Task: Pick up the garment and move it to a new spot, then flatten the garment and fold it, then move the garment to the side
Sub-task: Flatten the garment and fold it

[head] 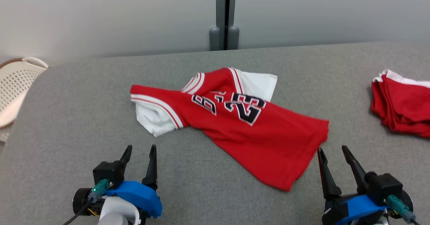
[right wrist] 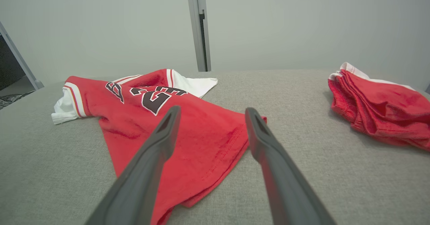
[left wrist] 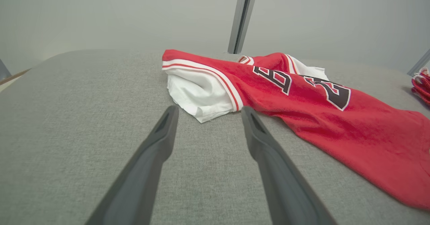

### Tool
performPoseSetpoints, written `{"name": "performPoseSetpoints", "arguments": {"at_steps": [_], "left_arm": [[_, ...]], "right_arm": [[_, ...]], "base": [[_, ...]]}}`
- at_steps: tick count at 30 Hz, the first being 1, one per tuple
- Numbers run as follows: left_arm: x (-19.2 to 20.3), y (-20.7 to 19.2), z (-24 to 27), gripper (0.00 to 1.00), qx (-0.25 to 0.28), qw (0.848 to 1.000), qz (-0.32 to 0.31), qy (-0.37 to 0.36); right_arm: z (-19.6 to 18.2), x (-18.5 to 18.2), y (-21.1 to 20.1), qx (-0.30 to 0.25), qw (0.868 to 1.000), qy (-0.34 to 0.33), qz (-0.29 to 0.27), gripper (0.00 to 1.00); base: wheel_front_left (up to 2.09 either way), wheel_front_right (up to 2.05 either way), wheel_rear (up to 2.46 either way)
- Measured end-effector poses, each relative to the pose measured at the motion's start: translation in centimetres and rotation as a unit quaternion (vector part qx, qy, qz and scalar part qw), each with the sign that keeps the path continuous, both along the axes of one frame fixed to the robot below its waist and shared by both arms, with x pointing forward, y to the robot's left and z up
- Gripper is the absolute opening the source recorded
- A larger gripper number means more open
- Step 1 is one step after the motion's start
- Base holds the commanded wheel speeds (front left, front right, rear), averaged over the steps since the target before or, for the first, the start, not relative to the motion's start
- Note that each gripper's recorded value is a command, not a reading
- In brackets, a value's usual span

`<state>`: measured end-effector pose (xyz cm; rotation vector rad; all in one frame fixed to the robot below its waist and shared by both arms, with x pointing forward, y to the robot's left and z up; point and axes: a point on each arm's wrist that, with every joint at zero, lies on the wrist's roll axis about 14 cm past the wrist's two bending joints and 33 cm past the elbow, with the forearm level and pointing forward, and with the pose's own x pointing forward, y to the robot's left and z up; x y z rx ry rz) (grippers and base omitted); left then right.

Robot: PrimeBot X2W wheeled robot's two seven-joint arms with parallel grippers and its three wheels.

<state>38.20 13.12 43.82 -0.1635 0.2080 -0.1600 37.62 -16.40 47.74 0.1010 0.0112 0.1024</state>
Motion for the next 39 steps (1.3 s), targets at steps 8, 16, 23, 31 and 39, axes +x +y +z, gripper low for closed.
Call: {"name": "performPoseSetpoints", "arguments": {"at_steps": [8, 16, 23, 31, 39], "left_arm": [[5.4, -1.7, -4.2, 1.00, 0.035, 0.995, -0.055, 0.076], [7.8, -1.0, -7.9, 1.00, 0.075, 0.986, -0.069, 0.130], [7.9, -1.4, -8.6, 0.00, 0.092, 0.982, -0.092, 0.139], [7.4, -1.2, -7.6, 0.00, 0.109, 0.982, -0.099, 0.121], [6.1, 2.4, -4.4, 0.00, 0.156, 0.982, -0.084, 0.068]], "right_arm": [[-1.9, 2.0, -1.0, -0.010, 1.000, 0.025, -0.013, 1.00], [-3.0, 2.5, -2.7, -0.018, 0.998, 0.040, -0.035, 1.00], [-2.8, 2.4, -3.2, -0.020, 0.998, 0.038, -0.042, 1.00], [-1.8, 2.7, -2.6, -0.016, 0.999, 0.024, -0.034, 1.00], [-0.6, 2.9, -0.6, -0.006, 1.000, 0.005, -0.007, 1.00]], "base": [[0.00, 0.00, 0.00], [0.00, 0.00, 0.00], [0.00, 0.00, 0.00], [0.00, 0.00, 0.00], [0.00, 0.00, 0.00]]}}
